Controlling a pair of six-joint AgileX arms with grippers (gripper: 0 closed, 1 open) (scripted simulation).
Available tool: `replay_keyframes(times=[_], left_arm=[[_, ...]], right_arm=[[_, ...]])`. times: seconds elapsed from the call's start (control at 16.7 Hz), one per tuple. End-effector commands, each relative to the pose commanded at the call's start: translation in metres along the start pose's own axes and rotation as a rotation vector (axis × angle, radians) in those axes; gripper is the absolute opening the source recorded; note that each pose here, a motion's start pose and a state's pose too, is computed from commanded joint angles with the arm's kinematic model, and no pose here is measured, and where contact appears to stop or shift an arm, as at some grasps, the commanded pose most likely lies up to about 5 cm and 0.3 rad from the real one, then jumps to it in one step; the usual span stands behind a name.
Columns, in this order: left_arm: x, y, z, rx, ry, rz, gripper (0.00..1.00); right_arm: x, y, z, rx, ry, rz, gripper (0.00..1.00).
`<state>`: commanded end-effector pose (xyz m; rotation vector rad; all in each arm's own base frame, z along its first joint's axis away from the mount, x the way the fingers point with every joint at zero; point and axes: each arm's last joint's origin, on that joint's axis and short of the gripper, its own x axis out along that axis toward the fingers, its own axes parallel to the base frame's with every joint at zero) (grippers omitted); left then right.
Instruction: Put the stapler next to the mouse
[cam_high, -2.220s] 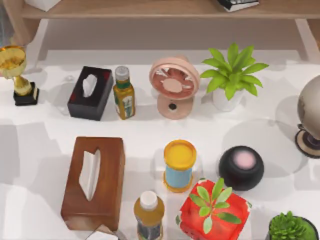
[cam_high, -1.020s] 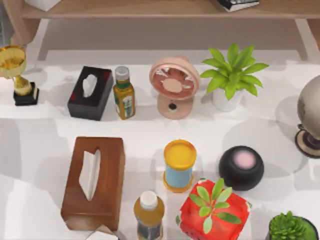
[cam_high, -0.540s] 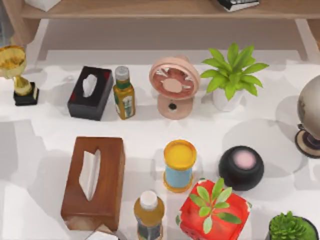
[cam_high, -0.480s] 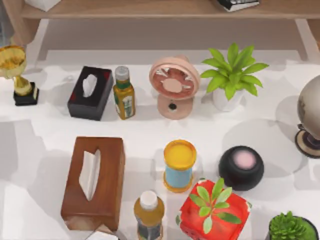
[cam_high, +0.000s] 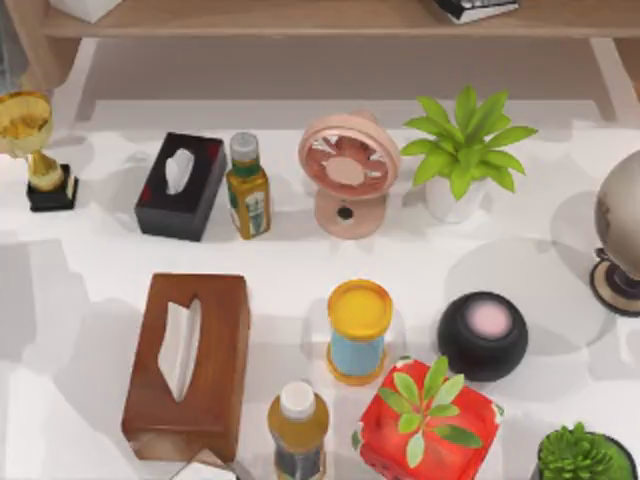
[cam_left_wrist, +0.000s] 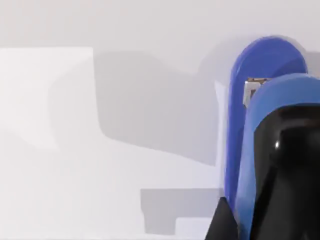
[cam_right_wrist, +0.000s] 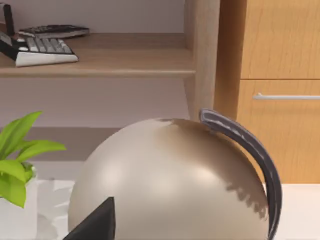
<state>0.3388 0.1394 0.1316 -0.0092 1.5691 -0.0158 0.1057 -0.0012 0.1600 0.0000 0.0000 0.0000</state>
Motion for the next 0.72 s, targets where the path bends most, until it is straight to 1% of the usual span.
replay_keyframes(times=[0.36,0.42,0.72], left_arm=[[0.0000,0.0000,0.0000,0.000,0.000,0.000,0.98],[0.0000,0.0000,0.0000,0.000,0.000,0.000,1.00],[0.0000,0.0000,0.0000,0.000,0.000,0.000,1.00]], right_arm=[[0.0000,0.0000,0.0000,0.000,0.000,0.000,1.00],[0.0000,0.0000,0.0000,0.000,0.000,0.000,1.00],[0.0000,0.0000,0.0000,0.000,0.000,0.000,1.00]])
